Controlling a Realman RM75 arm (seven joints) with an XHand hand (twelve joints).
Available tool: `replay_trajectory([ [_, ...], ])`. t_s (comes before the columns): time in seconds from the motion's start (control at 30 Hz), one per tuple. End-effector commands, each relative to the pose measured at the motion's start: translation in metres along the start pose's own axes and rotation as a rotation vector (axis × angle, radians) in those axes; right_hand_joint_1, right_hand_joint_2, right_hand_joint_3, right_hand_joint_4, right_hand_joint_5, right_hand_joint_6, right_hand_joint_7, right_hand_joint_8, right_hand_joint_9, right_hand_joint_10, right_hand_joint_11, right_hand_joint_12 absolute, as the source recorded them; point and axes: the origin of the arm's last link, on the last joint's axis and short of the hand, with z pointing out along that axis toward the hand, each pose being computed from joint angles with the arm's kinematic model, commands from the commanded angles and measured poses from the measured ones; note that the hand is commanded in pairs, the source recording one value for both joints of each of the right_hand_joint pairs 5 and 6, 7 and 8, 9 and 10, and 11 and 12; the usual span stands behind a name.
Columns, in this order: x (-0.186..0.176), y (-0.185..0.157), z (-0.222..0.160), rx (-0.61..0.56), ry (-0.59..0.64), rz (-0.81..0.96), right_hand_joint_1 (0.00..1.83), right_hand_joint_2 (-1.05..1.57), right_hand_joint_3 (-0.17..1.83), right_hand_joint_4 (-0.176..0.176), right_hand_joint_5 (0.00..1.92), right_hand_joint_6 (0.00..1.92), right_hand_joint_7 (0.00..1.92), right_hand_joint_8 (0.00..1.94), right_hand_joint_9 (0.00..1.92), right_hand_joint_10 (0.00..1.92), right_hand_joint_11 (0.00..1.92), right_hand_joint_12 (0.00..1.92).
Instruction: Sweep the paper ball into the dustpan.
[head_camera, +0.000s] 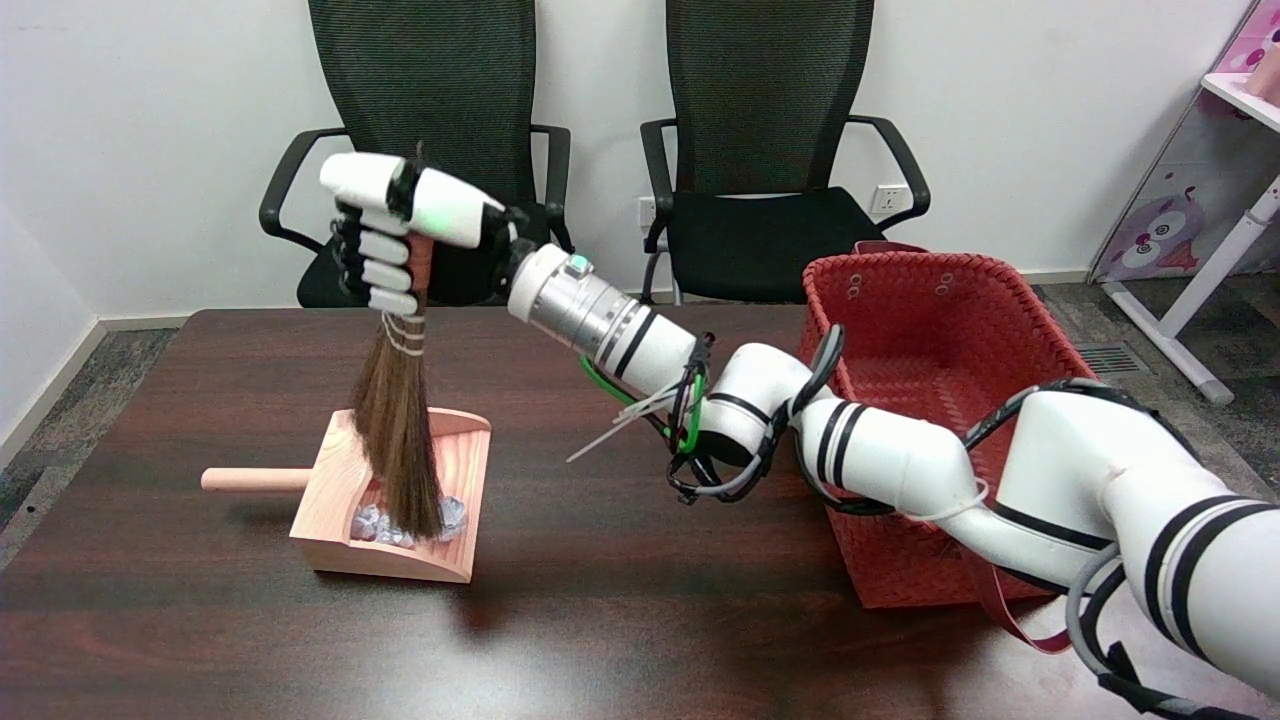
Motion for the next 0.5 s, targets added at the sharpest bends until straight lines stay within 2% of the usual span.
replay_trajectory([
  [0.03,0.006,-0.052,-0.020,0.176,-0.006,-0.042,0.86,1.27,1.83,-0.017,1.92,1.92,1.92,1.92,1.92,1.92,1.92,1.92],
  [0.5,0.028,-0.080,-0.060,0.247,0.112,-0.060,0.86,1.29,1.83,-0.010,1.92,1.92,1.92,1.92,1.92,1.92,1.92,1.92],
])
